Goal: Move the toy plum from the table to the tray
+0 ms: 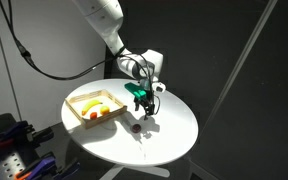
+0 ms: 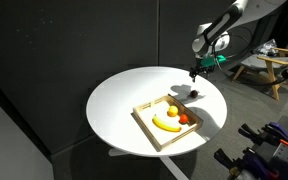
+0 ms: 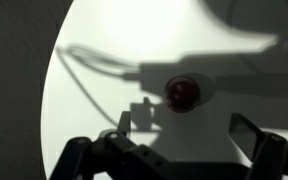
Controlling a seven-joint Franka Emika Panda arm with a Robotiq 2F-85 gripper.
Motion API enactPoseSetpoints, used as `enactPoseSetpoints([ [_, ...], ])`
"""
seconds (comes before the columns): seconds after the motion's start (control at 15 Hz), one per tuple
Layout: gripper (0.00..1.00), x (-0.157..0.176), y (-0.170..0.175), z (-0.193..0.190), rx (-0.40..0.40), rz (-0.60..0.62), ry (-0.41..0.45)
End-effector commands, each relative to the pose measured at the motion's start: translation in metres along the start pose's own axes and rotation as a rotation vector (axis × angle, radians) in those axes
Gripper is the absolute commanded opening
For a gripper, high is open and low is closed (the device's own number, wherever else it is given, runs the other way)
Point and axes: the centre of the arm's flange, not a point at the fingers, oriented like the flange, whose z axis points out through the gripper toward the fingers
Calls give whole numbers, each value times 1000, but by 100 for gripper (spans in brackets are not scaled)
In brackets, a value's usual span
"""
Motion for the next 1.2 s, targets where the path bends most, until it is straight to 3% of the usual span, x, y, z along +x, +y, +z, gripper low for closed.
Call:
enactPoseSetpoints([
  [0.0,100,25,-2,11,10,-7,-6],
  [1.13,100,49,-8,63,2,-43,-12],
])
